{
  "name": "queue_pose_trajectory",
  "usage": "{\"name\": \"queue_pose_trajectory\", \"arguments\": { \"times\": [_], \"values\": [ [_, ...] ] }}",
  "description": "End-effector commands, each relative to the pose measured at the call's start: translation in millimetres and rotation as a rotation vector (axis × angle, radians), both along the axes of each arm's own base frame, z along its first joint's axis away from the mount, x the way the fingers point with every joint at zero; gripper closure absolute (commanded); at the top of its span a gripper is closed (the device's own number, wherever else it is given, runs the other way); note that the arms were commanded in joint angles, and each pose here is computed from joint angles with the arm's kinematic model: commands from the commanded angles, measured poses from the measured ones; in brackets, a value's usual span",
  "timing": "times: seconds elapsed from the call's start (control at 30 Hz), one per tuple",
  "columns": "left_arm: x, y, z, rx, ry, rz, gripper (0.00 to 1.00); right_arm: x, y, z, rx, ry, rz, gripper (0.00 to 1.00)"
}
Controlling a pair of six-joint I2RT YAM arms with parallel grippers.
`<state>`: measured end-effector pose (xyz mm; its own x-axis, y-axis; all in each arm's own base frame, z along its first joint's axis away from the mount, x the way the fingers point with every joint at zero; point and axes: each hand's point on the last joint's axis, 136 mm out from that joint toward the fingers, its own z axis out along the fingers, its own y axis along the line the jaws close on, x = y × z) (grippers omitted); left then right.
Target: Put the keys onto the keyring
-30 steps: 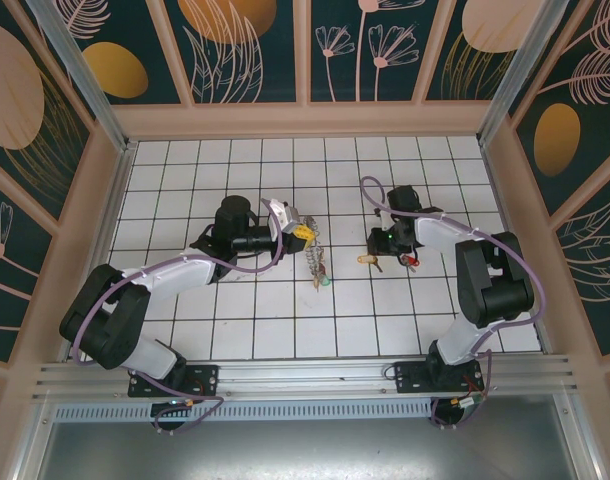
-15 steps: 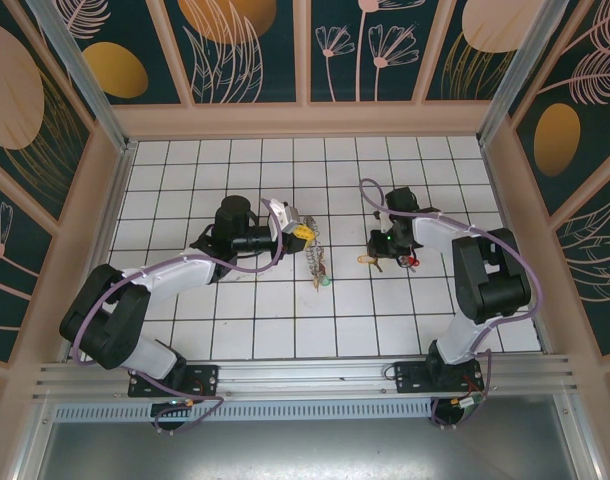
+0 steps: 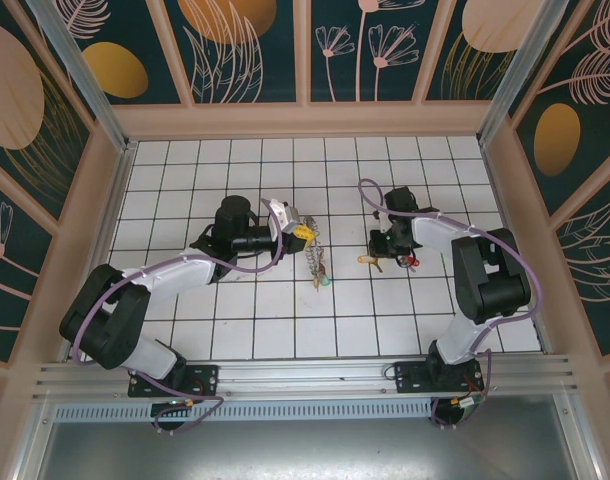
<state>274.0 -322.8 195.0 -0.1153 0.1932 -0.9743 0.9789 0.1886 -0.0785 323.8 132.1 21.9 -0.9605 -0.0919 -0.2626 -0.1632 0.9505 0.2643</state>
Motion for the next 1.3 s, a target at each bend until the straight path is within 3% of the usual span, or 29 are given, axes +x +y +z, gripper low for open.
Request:
{"name": "queue_pose_trajectory", "arguments": {
  "times": [0.0, 0.4, 0.67, 1.27],
  "values": [
    [-2.9, -4.7, 17.0, -0.035, -0.049, -0.029, 1.0, 3.9, 0.1, 3.7, -0.02, -0.002, -0.005, 0.89],
    [-1.9, -4.7, 18.2, -0.036, -0.051, -0.026, 1.0, 7.1, -0.6, 12.7, -0.028, -0.038, 0.007, 0.98],
    [-1.7, -5.6, 19.0, -0.039, -0.049, -0.029, 1.0, 5.8, -2.4, 5.0, -0.04, -0.019, 0.003, 0.89],
    [-2.6, -5.1, 17.6, -0.038, -0.045, -0.031, 1.0, 7.2, -2.2, 10.1, -0.036, -0.033, -0.006, 0.93]
  ]
}}
